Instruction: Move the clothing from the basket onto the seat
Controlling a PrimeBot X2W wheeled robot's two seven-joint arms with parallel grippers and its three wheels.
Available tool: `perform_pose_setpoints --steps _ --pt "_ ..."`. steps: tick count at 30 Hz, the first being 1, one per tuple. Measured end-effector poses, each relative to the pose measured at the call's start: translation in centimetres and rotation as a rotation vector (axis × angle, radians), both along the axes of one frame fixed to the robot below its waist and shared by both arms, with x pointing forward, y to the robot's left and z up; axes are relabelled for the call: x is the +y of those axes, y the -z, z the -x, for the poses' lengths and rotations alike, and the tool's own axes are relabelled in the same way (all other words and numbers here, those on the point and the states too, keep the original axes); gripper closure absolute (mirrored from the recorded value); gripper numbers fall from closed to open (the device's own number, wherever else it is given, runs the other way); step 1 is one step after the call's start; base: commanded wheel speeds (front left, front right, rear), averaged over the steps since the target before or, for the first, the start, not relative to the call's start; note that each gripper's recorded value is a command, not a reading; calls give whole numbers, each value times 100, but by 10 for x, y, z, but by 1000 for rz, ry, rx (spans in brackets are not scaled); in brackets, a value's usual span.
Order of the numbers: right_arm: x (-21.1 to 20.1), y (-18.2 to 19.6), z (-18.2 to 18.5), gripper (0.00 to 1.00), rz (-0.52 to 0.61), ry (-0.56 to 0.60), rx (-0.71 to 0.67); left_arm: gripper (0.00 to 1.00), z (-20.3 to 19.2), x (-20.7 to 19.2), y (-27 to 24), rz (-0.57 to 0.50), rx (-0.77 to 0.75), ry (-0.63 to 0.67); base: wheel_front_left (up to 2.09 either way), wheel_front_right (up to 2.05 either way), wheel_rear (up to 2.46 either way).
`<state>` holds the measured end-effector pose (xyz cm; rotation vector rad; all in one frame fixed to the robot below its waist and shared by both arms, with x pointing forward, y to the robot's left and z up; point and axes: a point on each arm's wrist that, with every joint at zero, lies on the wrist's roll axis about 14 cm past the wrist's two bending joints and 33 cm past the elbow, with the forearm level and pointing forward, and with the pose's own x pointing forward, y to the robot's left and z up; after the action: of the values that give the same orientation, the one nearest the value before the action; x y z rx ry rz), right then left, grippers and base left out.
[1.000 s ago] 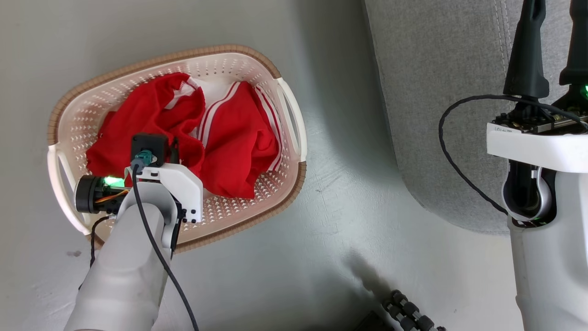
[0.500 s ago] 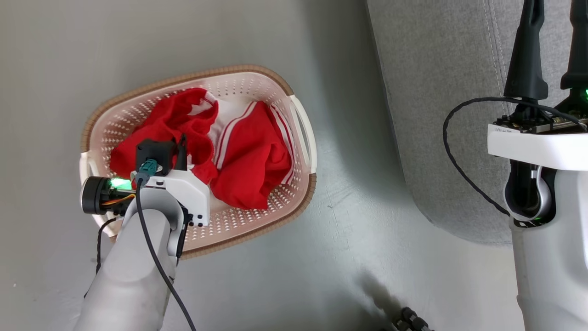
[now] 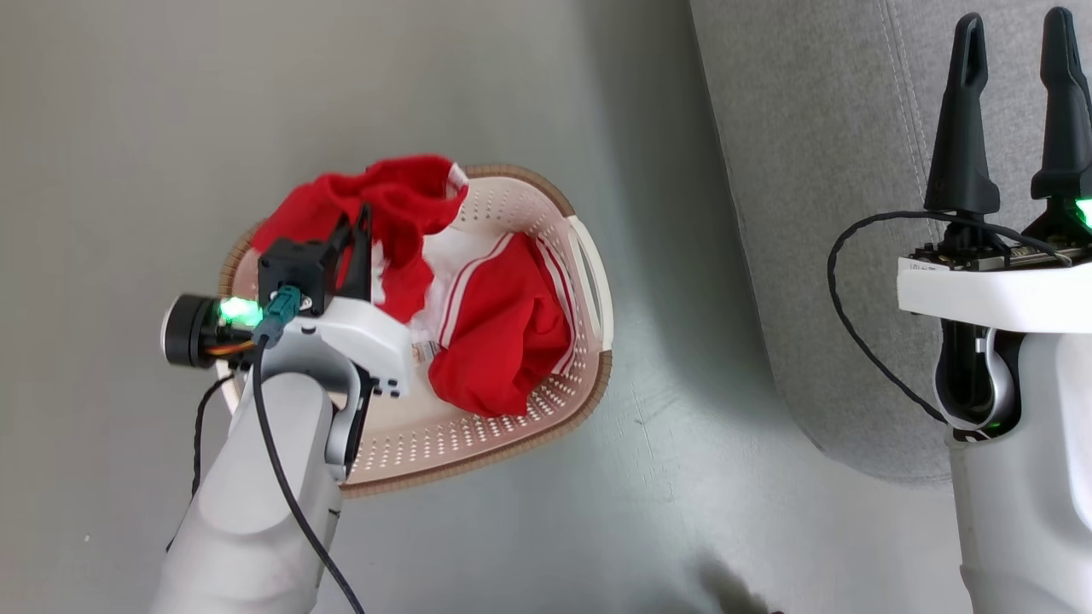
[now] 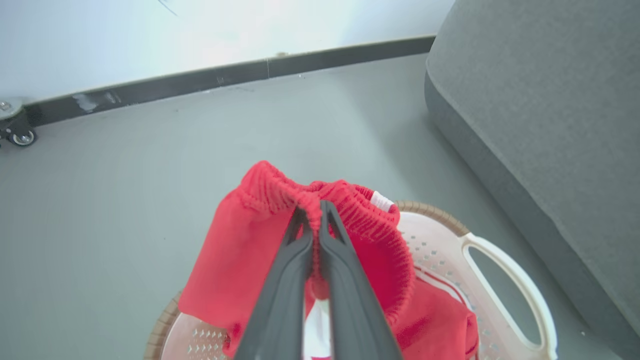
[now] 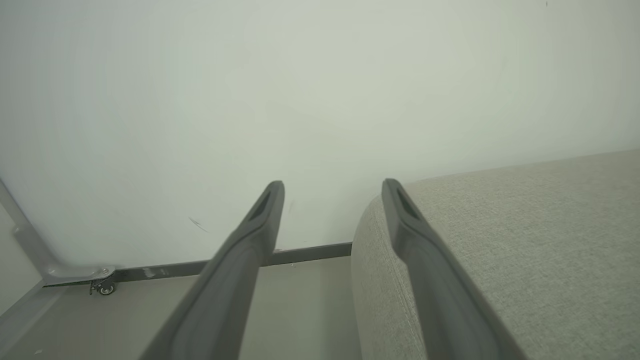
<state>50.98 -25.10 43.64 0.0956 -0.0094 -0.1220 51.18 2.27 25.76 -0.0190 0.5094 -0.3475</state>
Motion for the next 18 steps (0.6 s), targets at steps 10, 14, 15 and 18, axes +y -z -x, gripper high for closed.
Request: perform_pose_setpoints --steps 10,14,15,18 --pt "15 -11 7 0 22 -39 -4 100 -25 6 -84 72 -229 -46 0 0 0" --pt "21 -19 8 0 21 -55 -19 100 -23 12 -109 85 -288 -63 0 0 0" --pt "23 -22 8 0 22 -59 -24 100 -22 14 -114 87 -301 -66 0 0 0" --pt "28 -29 10 0 20 -74 -36 100 -18 19 -129 91 -333 -78 0 0 0"
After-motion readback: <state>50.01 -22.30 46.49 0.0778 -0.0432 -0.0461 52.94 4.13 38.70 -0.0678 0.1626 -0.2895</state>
